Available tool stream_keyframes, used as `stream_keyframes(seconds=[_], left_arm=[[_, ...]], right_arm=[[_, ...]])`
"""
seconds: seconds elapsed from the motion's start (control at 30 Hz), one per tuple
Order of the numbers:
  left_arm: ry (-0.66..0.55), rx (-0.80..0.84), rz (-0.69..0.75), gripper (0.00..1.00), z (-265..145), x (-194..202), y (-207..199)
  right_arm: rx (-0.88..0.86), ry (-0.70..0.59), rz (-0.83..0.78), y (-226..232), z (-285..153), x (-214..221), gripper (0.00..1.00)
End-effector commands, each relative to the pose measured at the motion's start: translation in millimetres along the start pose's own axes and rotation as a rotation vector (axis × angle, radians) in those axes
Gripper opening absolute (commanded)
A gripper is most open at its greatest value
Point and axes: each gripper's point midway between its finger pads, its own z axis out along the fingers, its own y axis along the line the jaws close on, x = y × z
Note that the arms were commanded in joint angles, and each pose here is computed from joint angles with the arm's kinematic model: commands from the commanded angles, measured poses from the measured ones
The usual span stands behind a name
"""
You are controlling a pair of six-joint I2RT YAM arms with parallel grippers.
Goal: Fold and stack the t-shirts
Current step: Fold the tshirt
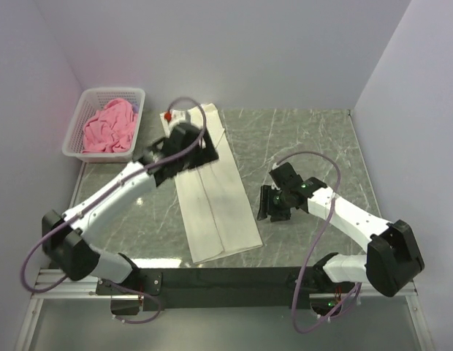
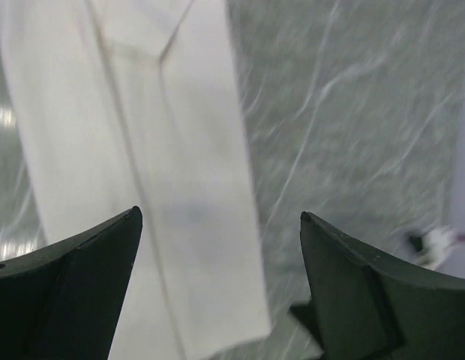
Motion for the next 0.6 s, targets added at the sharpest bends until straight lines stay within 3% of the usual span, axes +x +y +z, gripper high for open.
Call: stream_keyframes(seconds=[0.0,0.2,0.57], left_arm=[[0.221,-0.235,0.023,0.91,-11,106,75],[0.424,-0.299,0.020,0.88,-60,219,119],[0.517,-0.264,-0.124,0.80,-79,269,133]], right_arm=[[-0.067,-0.114,0.002,10,-4,-18,0.58],[-0.103,-0.082,0.000,6,7,-1,0.57],[-0.088,-0.024,0.011,7,23,25,0.57]])
